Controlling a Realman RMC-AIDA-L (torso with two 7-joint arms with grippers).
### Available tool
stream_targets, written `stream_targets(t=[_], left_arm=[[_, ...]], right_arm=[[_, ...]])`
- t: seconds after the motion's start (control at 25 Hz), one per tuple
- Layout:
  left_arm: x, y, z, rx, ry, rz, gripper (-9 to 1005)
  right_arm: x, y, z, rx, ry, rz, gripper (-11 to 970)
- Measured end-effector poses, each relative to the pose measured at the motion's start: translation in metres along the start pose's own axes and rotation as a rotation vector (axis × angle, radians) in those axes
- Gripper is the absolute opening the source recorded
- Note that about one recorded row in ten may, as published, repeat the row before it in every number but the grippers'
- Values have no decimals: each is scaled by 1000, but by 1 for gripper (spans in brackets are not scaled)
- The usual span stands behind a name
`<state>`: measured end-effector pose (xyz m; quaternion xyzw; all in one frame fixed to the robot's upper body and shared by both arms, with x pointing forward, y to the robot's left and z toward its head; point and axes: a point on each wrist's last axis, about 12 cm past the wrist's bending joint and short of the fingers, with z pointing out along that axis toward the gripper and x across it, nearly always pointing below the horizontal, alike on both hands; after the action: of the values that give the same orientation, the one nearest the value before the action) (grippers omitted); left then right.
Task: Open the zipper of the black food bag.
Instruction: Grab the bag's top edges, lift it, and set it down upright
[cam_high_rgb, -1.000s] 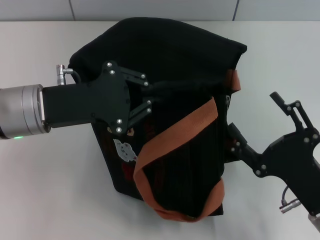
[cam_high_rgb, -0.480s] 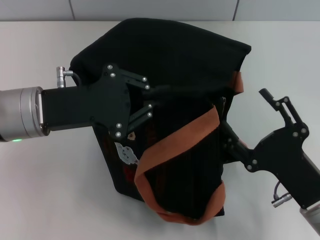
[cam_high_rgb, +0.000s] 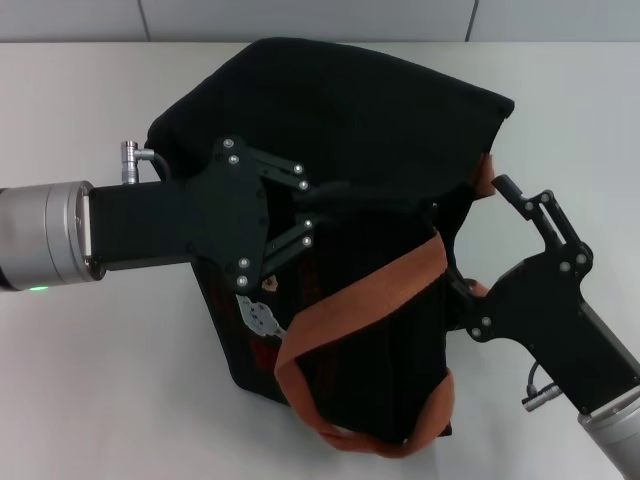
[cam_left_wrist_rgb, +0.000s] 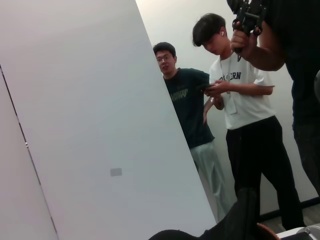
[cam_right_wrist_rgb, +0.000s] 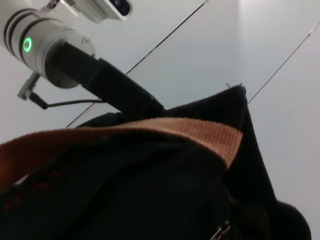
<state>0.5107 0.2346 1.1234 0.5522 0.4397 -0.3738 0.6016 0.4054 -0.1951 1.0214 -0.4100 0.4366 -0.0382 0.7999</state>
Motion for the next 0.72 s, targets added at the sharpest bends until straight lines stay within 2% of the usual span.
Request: stream_targets(t=[0.56,0.72], left_arm=[[4,-3,0,-2,0,-15,99],[5,-4,1,2,-1,-16,99]], right_arm=[[-5,0,1,22,-15,24,826],[-5,0,1,21,-17,26,749]])
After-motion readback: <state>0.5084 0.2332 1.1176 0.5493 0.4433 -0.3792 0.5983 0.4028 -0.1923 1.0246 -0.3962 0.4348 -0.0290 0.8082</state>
